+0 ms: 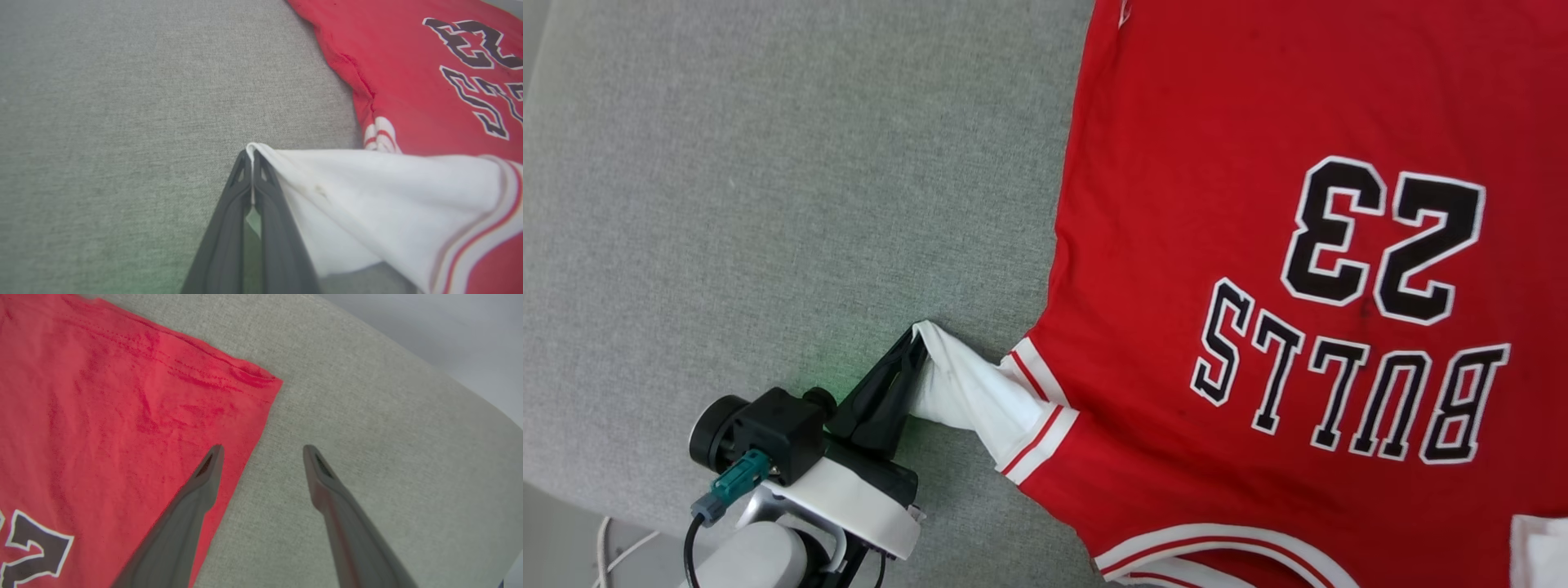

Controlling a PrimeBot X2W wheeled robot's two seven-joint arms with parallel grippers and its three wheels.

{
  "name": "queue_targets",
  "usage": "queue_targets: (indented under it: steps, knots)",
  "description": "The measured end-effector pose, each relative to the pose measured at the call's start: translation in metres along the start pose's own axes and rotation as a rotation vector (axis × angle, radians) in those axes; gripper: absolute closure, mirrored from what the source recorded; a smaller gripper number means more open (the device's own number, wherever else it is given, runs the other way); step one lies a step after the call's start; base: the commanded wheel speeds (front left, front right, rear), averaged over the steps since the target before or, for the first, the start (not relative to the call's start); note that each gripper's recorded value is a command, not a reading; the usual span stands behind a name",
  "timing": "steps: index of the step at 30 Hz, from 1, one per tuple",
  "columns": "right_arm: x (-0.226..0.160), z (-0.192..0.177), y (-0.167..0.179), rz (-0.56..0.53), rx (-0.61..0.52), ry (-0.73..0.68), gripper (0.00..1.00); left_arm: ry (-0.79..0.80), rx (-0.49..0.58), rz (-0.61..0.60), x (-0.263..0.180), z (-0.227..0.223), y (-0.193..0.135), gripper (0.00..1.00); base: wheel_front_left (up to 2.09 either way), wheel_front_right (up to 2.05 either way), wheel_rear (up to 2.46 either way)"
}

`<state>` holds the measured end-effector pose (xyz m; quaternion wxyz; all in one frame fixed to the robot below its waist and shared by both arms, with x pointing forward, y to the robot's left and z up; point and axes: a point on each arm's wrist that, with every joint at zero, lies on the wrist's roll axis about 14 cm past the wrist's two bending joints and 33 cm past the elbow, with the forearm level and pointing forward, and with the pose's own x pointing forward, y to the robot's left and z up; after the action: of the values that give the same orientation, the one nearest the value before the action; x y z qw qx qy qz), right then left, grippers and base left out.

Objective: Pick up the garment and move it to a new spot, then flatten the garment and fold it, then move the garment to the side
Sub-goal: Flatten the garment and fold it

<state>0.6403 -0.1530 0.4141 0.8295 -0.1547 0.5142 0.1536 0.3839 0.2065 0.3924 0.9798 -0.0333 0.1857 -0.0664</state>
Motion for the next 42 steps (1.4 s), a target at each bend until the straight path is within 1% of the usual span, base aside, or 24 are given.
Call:
queue_targets:
  steps: [5, 7, 10, 11, 12, 17, 19, 24, 26, 32, 36, 39, 42]
  knots:
    - [0.044, -0.02, 0.016, 0.032, 0.007, 0.093, 0.0, 0.024, -0.003, 0.015, 0.005, -0.009, 0.004, 1.0, 0.0, 0.0, 0.0]
    - [0.054, -0.03, 0.018, 0.03, -0.006, 0.128, 0.0, 0.031, -0.004, 0.015, 0.006, -0.012, 0.004, 1.0, 0.0, 0.0, 0.0]
    - [0.06, -0.037, 0.018, 0.038, 0.0, 0.143, 0.0, 0.037, 0.0, 0.019, 0.007, -0.015, 0.005, 1.0, 0.0, 0.0, 0.0]
    - [0.06, -0.037, 0.017, 0.038, 0.0, 0.141, 0.64, 0.037, 0.0, 0.017, 0.008, -0.015, 0.005, 1.0, 0.0, 0.0, 0.0]
    - [0.059, -0.036, 0.017, 0.041, 0.003, 0.132, 1.0, 0.037, 0.0, 0.016, 0.008, -0.015, 0.005, 1.0, 0.0, 0.0, 0.0]
    - [0.047, -0.023, 0.02, 0.068, 0.029, 0.045, 1.0, 0.015, 0.007, 0.013, 0.008, -0.009, 0.004, 1.0, 0.0, 0.0, 0.0]
    - [0.036, -0.018, 0.018, 0.059, 0.021, 0.015, 1.0, 0.006, 0.007, 0.013, 0.005, -0.006, 0.004, 1.0, 0.0, 0.0, 0.0]
    - [-0.01, 0.005, 0.011, 0.059, 0.02, -0.123, 1.0, -0.027, 0.007, 0.017, -0.006, 0.004, 0.001, 1.0, 0.0, 0.0, 0.0]
    - [-0.029, 0.003, 0.003, 0.037, -0.002, -0.15, 1.0, -0.044, 0.011, 0.017, -0.012, 0.01, 0.0, 1.0, 0.0, 0.0, 0.0]
    - [-0.08, -0.035, -0.002, 0.019, -0.097, -0.165, 1.0, -0.083, 0.01, 0.03, -0.033, 0.022, -0.002, 1.0, 0.0, 0.0, 0.0]
    - [-0.106, -0.079, -0.007, 0.018, -0.117, -0.144, 1.0, -0.104, 0.004, 0.028, -0.044, 0.029, -0.006, 1.0, 0.0, 0.0, 0.0]
    - [-0.12, -0.12, -0.012, 0.022, -0.099, -0.114, 1.0, -0.118, 0.005, 0.022, -0.05, 0.033, -0.008, 1.0, 0.0, 0.0, 0.0]
    - [-0.127, -0.161, -0.016, 0.027, -0.056, -0.085, 1.0, -0.13, 0.005, 0.011, -0.053, 0.036, -0.012, 1.0, 0.0, 0.0, 0.0]
